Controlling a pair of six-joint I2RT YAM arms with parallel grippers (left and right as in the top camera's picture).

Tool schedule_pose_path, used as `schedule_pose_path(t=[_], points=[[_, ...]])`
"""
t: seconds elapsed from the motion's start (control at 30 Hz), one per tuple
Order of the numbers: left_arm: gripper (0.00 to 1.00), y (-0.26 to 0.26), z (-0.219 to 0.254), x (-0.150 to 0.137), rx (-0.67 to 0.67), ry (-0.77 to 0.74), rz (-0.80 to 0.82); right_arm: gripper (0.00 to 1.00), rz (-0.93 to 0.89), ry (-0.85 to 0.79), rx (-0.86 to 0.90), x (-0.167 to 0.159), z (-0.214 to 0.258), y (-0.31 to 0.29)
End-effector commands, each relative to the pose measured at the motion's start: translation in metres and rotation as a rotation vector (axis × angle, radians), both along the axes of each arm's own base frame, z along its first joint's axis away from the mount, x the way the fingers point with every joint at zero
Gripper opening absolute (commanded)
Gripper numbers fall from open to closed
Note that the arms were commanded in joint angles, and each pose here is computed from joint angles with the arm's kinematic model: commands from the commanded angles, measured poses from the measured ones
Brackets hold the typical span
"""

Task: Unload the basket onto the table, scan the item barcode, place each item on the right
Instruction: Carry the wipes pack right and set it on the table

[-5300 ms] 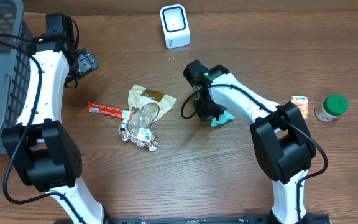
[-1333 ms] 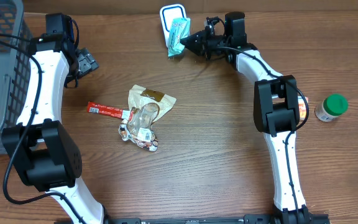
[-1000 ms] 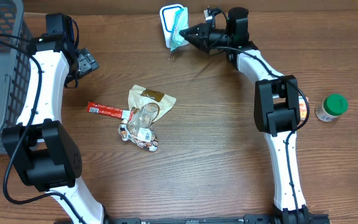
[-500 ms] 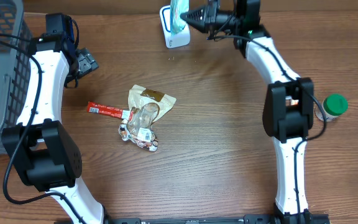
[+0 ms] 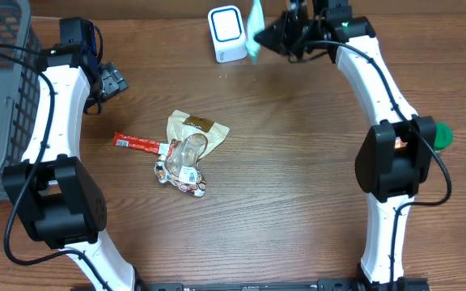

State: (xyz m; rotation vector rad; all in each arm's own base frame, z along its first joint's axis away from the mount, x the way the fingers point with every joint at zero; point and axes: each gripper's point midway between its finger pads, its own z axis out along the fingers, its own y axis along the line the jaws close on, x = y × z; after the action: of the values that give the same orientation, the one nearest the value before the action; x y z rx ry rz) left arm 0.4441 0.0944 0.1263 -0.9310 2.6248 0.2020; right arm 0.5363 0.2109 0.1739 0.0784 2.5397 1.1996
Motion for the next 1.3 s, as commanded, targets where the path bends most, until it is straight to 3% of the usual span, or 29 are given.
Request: schedule_pose_path(t=[0.0,0.2,0.37,0.83,1.03,1.13,1.27], points=[[1.00,-0.003,0.010,0.006,-0.002,-0.030,-0.003,0.04,0.056,-0.140,-0.259,-0.008,0.004,-0.033],[1.00,-0.003,0.010,0.006,-0.003,-0.030,-0.003,0.04,0.017,0.131,-0.712,-0.060,-0.049,-0.111],[1.00,-0.003,0.010,0.006,-0.002,-0.030,-0.003,0.04,0.031,0.290,-0.906,-0.098,-0.056,-0.149],[1.00,-0.003,0.010,0.006,-0.002,-0.030,-0.003,0.08,-0.034,0.513,-1.036,-0.140,-0.061,-0.193],[1.00,-0.003,0.010,0.006,-0.002,-0.030,-0.003,0.18,-0.079,0.581,-1.023,-0.148,-0.059,-0.218],[1.00,-0.003,0.010,0.006,-0.003,-0.030,-0.003,0.34,-0.102,0.596,-1.015,-0.149,-0.059,-0.228],[1.00,-0.003,0.010,0.006,-0.002,-0.030,-0.003,0.35,-0.122,0.592,-0.896,-0.143,-0.063,-0.219]])
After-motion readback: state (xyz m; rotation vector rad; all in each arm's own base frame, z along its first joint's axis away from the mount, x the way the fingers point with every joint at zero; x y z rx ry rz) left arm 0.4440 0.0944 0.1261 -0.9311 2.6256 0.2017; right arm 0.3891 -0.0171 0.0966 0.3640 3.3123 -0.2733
